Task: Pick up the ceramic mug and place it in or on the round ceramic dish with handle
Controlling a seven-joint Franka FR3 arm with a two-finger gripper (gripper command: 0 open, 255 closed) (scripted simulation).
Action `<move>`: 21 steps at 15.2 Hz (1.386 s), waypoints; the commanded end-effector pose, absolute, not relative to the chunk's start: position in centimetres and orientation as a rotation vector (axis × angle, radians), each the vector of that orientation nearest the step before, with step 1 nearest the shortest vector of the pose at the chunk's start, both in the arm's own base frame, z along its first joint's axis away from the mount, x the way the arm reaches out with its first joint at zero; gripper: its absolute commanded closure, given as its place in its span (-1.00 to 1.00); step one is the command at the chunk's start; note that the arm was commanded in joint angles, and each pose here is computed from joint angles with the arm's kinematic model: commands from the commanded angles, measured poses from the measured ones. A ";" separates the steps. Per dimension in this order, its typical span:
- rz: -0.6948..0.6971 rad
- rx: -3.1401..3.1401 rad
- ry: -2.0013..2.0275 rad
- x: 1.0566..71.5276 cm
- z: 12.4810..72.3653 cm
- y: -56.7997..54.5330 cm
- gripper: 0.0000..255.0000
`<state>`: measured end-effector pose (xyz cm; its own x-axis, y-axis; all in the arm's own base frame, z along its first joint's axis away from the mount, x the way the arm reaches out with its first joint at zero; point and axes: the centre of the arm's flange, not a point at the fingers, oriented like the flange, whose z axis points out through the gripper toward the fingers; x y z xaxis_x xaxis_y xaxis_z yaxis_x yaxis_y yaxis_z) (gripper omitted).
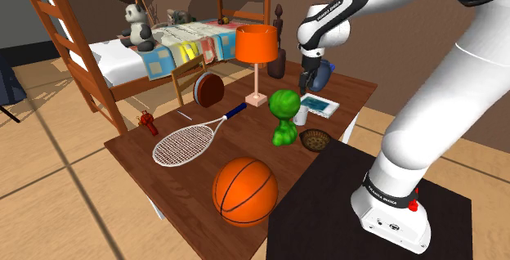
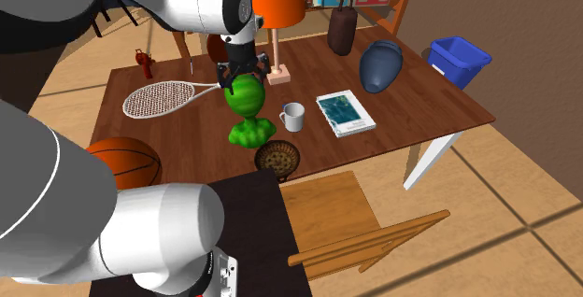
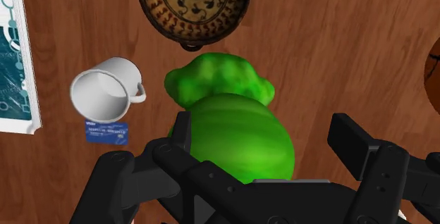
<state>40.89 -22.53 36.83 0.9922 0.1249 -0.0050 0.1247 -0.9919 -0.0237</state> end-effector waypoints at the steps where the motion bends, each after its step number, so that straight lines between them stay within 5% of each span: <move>1: 0.008 -3.110 -0.191 41.7 35.1 -24.4 -1.00; 21: -0.009 -3.074 -0.138 49.8 17.6 -42.9 -1.00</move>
<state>49.32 -42.28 18.69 0.9958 0.0910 0.0079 0.0913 -0.9939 -0.0613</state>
